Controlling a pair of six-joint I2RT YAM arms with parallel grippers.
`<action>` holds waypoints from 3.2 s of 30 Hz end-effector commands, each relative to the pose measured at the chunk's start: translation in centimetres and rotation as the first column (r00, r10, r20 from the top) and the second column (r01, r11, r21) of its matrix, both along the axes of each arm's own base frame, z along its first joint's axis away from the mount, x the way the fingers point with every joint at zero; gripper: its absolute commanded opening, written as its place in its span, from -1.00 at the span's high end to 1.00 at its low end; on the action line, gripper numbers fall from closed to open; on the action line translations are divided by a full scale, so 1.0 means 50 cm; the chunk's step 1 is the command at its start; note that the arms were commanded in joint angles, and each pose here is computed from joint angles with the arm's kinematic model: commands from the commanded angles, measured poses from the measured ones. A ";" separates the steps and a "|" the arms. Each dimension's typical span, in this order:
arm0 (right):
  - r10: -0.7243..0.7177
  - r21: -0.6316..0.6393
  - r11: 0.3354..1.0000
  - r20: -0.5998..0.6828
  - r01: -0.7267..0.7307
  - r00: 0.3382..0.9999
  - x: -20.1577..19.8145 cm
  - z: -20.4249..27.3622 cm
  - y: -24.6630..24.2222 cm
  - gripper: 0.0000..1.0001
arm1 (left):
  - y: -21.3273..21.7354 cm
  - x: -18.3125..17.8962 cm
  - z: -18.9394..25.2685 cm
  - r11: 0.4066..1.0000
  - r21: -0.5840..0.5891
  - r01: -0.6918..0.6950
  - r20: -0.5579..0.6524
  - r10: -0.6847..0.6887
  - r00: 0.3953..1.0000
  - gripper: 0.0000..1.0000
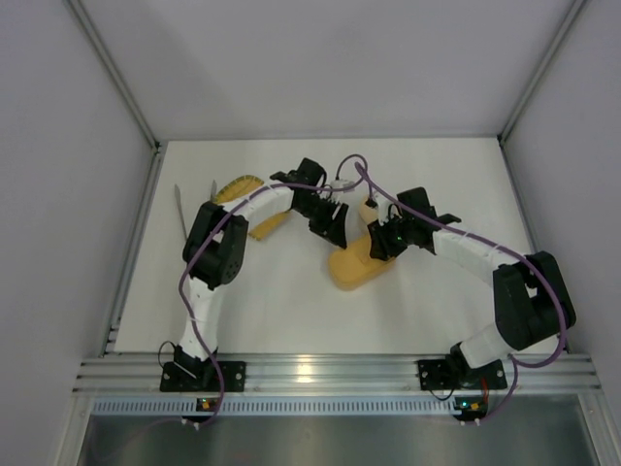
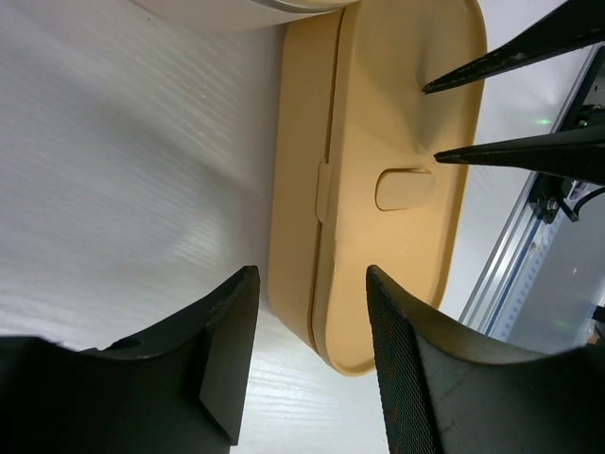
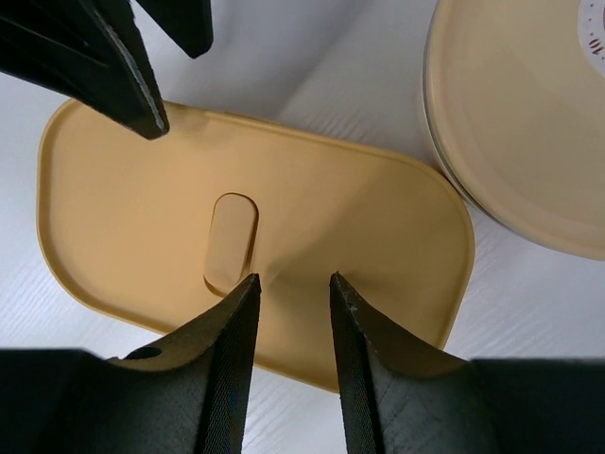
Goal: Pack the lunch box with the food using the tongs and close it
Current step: Close the box lid on the packing box.
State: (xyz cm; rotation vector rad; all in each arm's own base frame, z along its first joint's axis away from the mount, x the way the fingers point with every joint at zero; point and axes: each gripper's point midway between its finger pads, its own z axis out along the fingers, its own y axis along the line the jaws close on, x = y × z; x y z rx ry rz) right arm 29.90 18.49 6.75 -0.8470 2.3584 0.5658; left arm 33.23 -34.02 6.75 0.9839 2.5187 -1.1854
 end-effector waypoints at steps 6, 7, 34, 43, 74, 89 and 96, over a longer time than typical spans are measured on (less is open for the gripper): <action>0.008 -0.054 0.998 -0.072 -0.012 0.997 -0.028 -0.051 -0.001 0.30 | 0.044 0.052 0.184 0.976 -0.165 -0.141 0.154 0.166 0.974 0.09; 0.006 -0.050 0.999 -0.074 -0.010 0.997 -0.029 -0.051 -0.001 0.30 | 0.057 0.044 0.198 0.973 -0.177 -0.149 0.175 0.180 0.968 0.13; -0.032 -0.059 0.998 -0.126 0.025 0.992 -0.039 -0.056 -0.005 0.38 | -0.006 -0.113 0.147 0.998 -0.048 -0.049 0.553 0.067 0.831 1.00; -0.037 -0.095 0.995 -0.180 0.020 0.983 -0.046 -0.068 -0.012 0.42 | -0.025 -0.104 0.051 0.999 0.008 -0.046 0.497 0.036 0.867 1.00; 0.074 -0.262 0.948 -0.365 -0.179 0.928 -0.110 -0.095 -0.072 0.57 | 0.056 -0.237 -0.102 0.894 0.348 0.281 0.425 -0.418 0.803 1.00; 0.074 -0.294 0.934 -0.401 -0.205 0.913 -0.121 -0.111 -0.088 0.52 | 0.090 -0.273 -0.152 0.837 0.430 0.338 0.334 -0.496 0.802 0.39; 0.080 -0.306 0.925 -0.419 -0.223 0.905 -0.130 -0.119 -0.096 0.52 | 0.100 -0.276 -0.182 0.816 0.458 0.352 0.301 -0.515 0.802 0.36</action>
